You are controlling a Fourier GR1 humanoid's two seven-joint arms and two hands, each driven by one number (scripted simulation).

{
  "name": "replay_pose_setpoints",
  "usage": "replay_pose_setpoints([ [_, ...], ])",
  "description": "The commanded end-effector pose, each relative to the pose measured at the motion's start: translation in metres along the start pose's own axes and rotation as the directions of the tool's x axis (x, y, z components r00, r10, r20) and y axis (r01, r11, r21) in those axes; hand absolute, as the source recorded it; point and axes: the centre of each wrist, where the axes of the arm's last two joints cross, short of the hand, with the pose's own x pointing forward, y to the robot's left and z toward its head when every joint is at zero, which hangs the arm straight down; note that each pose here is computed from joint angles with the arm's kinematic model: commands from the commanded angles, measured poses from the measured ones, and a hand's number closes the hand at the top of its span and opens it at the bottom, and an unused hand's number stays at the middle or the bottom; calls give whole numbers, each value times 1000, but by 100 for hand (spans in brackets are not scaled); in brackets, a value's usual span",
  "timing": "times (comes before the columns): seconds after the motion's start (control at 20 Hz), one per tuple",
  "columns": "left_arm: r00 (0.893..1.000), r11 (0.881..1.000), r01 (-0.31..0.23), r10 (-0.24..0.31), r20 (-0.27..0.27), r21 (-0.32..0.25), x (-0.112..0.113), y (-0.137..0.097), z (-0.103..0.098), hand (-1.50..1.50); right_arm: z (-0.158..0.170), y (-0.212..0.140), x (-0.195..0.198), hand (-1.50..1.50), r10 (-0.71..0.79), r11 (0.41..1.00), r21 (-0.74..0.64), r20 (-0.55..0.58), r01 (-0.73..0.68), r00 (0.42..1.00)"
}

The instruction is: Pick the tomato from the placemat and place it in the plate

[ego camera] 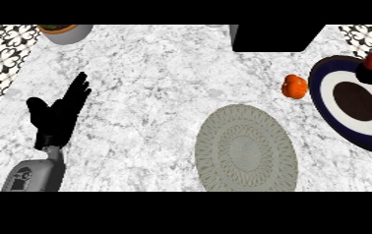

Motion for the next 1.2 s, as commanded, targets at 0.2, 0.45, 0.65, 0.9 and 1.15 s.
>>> replay_pose_setpoints([
  [0.2,1000,1000,2,-2,2,5,16,-14,2,0,-37,-4,-83,150,117,990,86,-71,-111,991],
  [0.45,1000,1000,-9,9,-1,-14,5,-12,-2,0,-41,-2,-103,150,-44,968,234,-210,94,977],
  [0.65,1000,1000,13,-13,10,2,4,2,-3,0,-37,-1,-132,-150,-23,942,331,-89,52,996],
  [0.9,1000,1000,-6,6,0,-13,-3,-6,-1,0,-52,-7,-116,-150,-106,983,158,61,95,993],
  [1.15,1000,1000,7,-7,-20,26,3,10,-3,0,-58,-25,-89,-150,-397,916,158,224,369,890],
])
